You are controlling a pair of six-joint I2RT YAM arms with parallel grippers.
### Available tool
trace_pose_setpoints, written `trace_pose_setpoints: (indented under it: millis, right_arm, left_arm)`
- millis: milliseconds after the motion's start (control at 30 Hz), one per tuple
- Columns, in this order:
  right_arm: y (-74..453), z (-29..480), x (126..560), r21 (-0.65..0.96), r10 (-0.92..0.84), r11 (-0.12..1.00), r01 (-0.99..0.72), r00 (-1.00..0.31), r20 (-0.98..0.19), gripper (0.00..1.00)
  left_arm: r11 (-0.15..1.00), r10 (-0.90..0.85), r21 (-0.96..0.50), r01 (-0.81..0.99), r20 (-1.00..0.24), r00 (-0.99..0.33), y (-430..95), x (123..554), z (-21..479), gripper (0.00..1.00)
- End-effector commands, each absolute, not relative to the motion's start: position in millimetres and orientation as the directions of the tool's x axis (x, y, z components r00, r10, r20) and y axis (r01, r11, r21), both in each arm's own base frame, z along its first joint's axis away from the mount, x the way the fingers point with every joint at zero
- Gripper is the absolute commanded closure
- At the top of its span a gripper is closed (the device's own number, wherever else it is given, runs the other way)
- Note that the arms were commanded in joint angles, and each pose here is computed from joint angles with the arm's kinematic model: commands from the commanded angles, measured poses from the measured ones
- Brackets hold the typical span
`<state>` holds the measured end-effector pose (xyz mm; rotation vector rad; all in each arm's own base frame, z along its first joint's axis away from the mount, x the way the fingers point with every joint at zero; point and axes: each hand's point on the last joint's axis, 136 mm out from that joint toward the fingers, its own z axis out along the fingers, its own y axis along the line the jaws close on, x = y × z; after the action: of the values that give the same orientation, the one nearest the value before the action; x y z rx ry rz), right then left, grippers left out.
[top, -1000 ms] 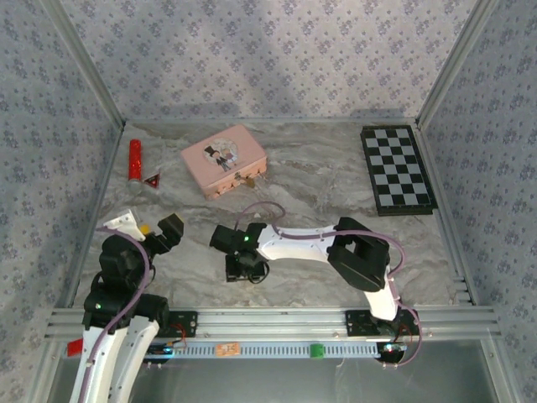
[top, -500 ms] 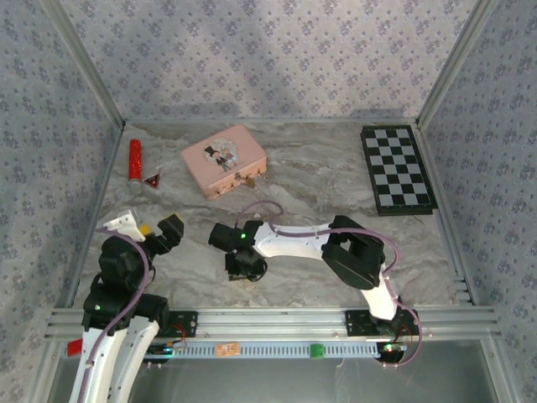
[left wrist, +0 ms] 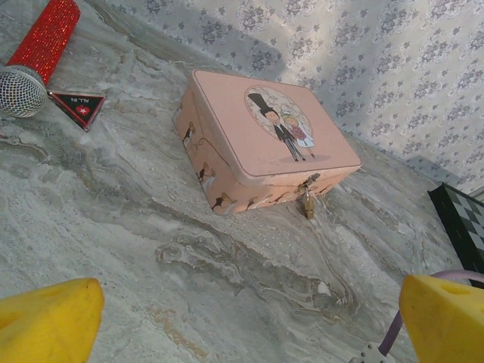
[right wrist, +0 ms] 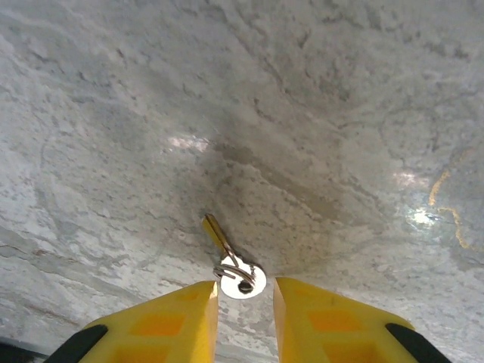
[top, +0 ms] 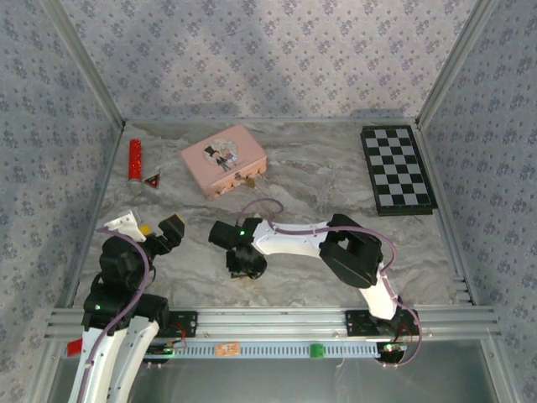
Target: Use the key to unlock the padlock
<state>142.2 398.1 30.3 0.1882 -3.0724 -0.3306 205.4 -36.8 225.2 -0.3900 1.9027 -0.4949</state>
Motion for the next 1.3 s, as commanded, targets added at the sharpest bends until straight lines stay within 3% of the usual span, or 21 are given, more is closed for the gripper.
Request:
trace_pose_setpoints:
  millis: [0,500,667,833,1267]
  right_arm:
    - [394.3,25.1,147.9,0.166,-0.134,0.978,-0.128,-0.991,0.027,0.74]
    - [387.1,14.4,143.4,0.114,-0.149,0.983,-0.141,-0.987,0.064,0.76]
    - [387.1,12.8,141.8,0.105,-0.159,0.983,-0.152,-0.985,0.068,0.69]
    - [382.1,13.9,141.0,0.049,-0.184,0.982,-0.181,-0.981,0.062,0.68]
    - [371.0,22.7,142.4,-0.054,-0.229,0.972,-0.229,-0.973,0.005,0.83]
  left_arm:
    - [0.864,-0.48,-0.502,-0.032,-0.802,-0.355,-36.5,206.1,226.6,0.0]
    - [0.865,-0.478,-0.501,-0.031,-0.802,-0.358,-36.9,206.4,225.8,0.0]
    - [0.865,-0.478,-0.502,-0.03,-0.803,-0.356,-36.9,206.5,226.2,0.0]
    - [0.865,-0.478,-0.501,-0.031,-0.803,-0.355,-36.7,206.7,226.0,0.0]
    - [0.865,-0.48,-0.5,-0.039,-0.804,-0.351,-34.9,207.1,224.6,0.0]
